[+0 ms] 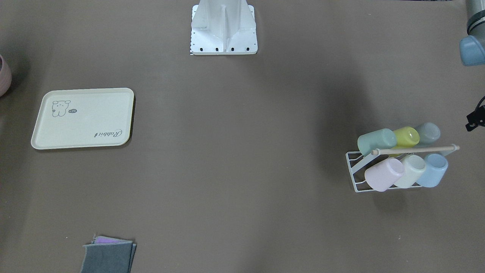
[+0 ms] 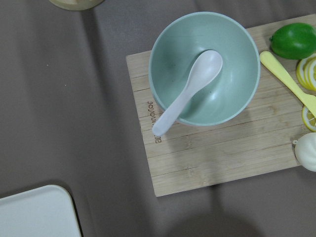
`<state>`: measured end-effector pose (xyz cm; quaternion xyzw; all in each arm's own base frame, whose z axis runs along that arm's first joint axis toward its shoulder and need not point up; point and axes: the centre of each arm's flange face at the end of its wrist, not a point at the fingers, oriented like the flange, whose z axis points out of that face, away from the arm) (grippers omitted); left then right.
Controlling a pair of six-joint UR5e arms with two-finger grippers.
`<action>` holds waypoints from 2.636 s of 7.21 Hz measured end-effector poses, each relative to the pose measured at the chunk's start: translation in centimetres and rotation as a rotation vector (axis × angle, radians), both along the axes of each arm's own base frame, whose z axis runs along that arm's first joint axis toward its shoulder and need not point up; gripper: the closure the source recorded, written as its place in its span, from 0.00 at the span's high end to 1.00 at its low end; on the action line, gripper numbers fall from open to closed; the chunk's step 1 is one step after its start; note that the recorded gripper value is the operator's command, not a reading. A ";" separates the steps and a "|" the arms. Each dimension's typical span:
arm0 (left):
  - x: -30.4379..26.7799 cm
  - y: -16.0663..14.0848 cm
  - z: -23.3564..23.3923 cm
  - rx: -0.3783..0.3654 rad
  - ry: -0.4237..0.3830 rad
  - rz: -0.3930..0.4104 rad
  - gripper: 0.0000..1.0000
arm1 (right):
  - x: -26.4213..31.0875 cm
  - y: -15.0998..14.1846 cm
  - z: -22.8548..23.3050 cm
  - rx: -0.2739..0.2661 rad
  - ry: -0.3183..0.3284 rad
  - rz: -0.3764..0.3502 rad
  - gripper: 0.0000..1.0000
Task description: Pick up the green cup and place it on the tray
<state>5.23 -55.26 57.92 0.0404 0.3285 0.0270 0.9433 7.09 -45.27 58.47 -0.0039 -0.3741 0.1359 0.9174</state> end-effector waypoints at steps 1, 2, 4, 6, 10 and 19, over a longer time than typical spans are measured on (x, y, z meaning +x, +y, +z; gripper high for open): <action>0.3 0.0 -0.9 0.013 0.006 0.005 0.99 | 0.0 0.0 -0.1 0.001 0.000 0.001 1.00; 0.5 0.2 -2.2 0.037 0.014 0.011 0.99 | 0.0 0.0 -0.1 0.003 0.000 0.001 1.00; 1.1 1.0 -6.4 0.094 0.027 0.024 0.99 | 0.0 0.1 -0.2 0.003 0.001 0.002 1.00; 2.2 2.6 -10.8 0.124 0.029 0.058 0.99 | 0.0 0.1 -0.1 0.004 0.000 -0.001 1.00; 10.5 6.0 -18.6 0.359 0.074 0.239 0.99 | -0.5 0.1 0.2 0.001 -0.005 -0.009 1.00; 18.1 8.4 -24.6 1.250 -0.535 0.846 0.99 | -13.9 0.7 0.1 -0.087 -0.300 0.089 1.00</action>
